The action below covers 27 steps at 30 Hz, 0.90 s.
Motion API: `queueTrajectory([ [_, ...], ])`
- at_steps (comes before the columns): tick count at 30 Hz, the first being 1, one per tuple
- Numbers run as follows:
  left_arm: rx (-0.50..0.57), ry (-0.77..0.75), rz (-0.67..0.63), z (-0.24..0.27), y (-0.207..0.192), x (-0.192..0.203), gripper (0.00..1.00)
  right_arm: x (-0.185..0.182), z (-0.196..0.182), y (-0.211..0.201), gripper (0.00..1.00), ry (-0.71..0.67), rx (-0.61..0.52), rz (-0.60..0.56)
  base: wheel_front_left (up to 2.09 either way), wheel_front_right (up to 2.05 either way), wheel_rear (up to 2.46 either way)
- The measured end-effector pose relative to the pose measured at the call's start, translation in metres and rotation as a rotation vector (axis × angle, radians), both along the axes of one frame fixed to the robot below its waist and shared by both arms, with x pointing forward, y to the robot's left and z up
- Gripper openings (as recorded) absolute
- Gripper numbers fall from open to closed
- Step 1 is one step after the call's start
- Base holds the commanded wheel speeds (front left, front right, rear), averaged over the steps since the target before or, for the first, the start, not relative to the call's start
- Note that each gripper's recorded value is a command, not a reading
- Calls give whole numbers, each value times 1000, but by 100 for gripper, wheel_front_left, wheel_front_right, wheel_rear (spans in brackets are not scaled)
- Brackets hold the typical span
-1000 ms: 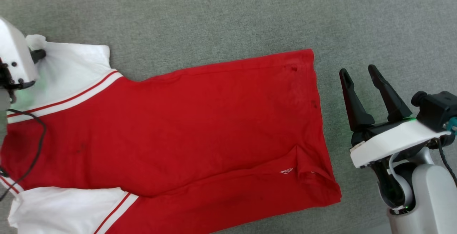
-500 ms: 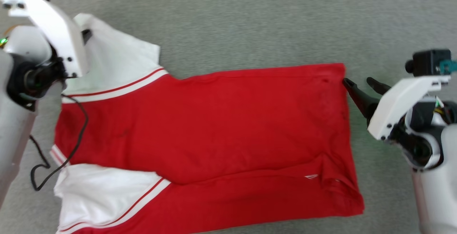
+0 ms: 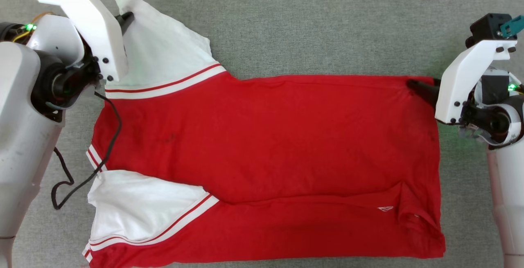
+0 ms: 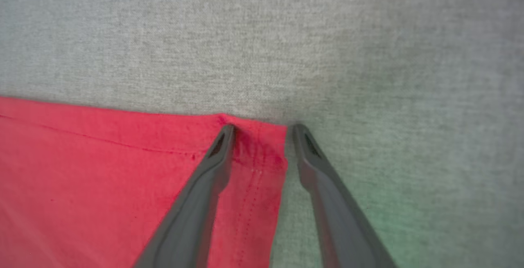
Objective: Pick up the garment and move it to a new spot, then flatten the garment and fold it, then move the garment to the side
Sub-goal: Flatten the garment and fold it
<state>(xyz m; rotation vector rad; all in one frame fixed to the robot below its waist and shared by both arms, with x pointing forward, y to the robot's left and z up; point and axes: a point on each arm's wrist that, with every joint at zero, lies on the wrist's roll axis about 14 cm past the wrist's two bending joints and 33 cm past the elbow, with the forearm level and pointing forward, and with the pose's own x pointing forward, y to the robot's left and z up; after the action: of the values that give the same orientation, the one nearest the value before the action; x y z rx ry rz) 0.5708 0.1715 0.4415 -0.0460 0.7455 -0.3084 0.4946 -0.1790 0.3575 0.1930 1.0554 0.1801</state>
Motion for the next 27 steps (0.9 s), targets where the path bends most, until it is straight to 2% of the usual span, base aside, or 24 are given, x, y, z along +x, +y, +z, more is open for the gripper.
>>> queueTrajectory([
  [5, -11, -25, 30, 4, 8, -1, 0, 9, 11, 7, 0, -54, 0, 23, 0, 0, 0],
  [12, -44, -93, 82, 24, 21, -17, 0, 14, 58, 4, 0, -213, -15, 31, 0, 0, 0],
  [20, -129, -189, 176, 49, 38, -57, 0, -19, 94, -3, 0, -317, 15, -6, 0, 0, 0],
  [27, -204, -167, 286, 31, 52, -118, 0, -65, 89, -6, 0, -313, 49, -50, 0, 0, 0],
])
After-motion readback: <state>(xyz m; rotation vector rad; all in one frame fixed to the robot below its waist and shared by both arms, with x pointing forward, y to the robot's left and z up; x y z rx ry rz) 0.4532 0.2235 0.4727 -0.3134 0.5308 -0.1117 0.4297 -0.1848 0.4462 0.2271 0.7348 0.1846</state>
